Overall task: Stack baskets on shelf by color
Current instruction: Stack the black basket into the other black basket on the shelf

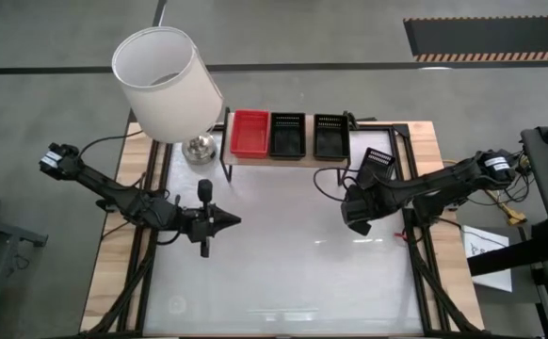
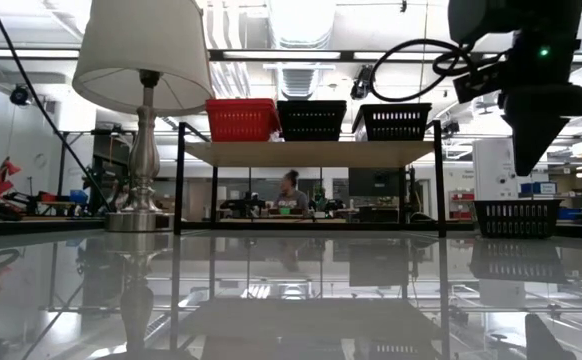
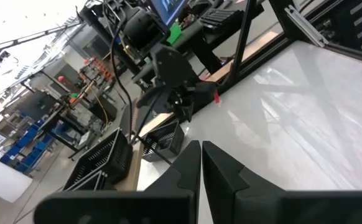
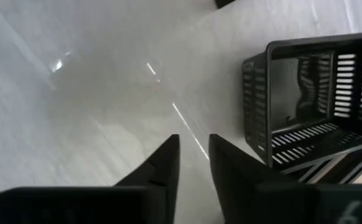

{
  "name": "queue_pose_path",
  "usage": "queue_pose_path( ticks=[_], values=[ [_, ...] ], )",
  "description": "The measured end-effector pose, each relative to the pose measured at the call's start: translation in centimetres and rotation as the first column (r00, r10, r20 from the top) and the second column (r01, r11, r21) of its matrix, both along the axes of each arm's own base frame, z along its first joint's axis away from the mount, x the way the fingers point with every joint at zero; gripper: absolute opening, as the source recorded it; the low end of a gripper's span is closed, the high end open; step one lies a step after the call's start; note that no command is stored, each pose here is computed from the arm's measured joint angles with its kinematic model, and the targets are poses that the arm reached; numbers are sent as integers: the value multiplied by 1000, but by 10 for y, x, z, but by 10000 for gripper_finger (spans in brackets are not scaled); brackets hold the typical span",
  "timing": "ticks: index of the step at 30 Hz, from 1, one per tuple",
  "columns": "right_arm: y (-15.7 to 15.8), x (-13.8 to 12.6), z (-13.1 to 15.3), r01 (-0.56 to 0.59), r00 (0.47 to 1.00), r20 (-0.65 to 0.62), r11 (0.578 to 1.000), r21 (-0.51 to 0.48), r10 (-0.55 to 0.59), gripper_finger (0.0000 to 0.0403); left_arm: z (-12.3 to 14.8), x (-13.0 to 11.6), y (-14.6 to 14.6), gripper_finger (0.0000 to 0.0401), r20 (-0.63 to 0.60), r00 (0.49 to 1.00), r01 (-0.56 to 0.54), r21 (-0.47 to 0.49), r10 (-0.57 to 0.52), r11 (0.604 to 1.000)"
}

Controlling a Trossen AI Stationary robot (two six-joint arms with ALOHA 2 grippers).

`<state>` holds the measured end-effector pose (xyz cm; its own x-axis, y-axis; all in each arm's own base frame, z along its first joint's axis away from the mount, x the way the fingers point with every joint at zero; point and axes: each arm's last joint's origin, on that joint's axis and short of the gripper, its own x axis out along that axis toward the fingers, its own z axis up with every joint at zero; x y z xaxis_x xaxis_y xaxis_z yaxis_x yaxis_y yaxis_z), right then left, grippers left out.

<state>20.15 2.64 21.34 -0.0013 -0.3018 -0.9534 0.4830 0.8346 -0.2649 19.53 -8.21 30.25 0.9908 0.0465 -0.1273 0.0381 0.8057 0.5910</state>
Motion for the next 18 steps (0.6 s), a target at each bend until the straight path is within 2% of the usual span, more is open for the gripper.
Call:
queue_pose_path(
  ticks=[6,9,14,18],
  values=[
    [-6,-4,2,31,999,11,1000,0,-31,133,0,0,0,0,0,1000,0,0,0,1000],
    [-9,-8,0,9,1000,-4,1000,-13,-9,155,0,0,0,0,0,1000,0,0,0,1000],
    [-11,-16,-12,-58,997,-61,997,-54,54,173,-2,0,0,0,-6,1000,0,2,0,1000],
    [-13,-21,-21,-50,996,-83,993,-107,42,175,-2,0,0,0,-6,1000,0,2,0,1000]
  ],
)
